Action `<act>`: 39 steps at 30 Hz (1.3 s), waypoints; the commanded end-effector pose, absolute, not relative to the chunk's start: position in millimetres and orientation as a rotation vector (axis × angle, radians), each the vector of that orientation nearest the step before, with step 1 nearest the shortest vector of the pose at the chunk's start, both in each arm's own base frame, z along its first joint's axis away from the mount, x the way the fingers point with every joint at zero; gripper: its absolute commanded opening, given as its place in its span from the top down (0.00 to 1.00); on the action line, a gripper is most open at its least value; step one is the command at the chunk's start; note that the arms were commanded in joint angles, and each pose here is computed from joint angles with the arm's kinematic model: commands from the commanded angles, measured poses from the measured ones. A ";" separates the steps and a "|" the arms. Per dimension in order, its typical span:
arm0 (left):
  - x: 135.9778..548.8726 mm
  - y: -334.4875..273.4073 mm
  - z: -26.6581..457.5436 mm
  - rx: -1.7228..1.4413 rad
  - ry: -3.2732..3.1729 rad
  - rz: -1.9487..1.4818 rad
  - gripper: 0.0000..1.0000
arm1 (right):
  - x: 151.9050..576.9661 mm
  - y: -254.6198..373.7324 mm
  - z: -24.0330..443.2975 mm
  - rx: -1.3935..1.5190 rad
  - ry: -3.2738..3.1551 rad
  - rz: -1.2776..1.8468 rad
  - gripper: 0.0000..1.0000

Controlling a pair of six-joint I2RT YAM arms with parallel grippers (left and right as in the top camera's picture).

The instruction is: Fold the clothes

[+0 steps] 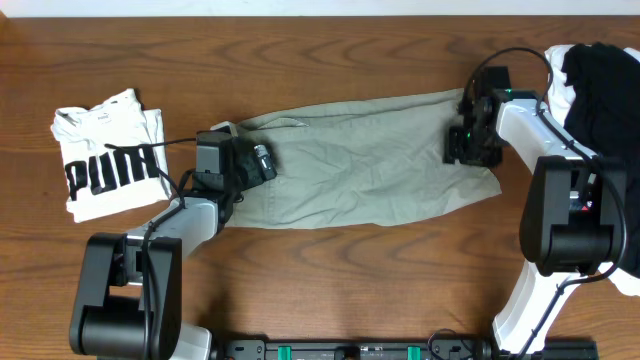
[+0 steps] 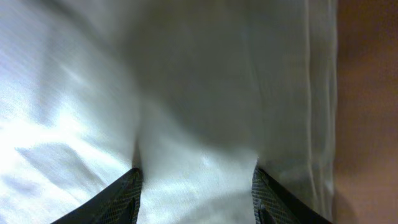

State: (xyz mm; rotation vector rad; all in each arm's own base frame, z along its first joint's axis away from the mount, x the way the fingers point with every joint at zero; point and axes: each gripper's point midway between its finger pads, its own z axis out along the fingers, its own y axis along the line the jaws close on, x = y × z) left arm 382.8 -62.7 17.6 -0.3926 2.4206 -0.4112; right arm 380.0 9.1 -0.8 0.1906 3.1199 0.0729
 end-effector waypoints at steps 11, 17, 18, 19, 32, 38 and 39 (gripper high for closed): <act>352.6 -55.0 -19.6 -0.379 2.591 -0.318 0.01 | 328.1 -28.8 -1.2 0.521 3.273 -0.237 0.45; 341.0 -52.5 -26.5 -0.389 2.644 -0.293 0.01 | 321.5 -24.3 -0.4 0.549 3.296 -0.228 0.45; 339.9 -52.4 -27.1 -0.384 2.650 -0.291 0.01 | 322.0 -21.8 -0.7 0.549 3.298 -0.206 0.44; 339.4 -52.3 -27.4 -0.385 2.652 -0.290 0.01 | 323.7 -19.8 -1.1 0.549 3.294 -0.185 0.43; 341.7 -52.8 -13.8 -0.379 2.624 -0.300 0.02 | 397.2 0.8 14.7 0.058 2.947 0.620 0.16; 348.7 -53.4 27.8 -0.358 2.523 -0.324 0.02 | 402.4 -6.9 13.7 0.059 2.925 0.598 0.15; 349.1 -53.5 35.5 -0.354 2.505 -0.328 0.02 | 402.3 -6.8 13.8 0.054 2.925 0.598 0.15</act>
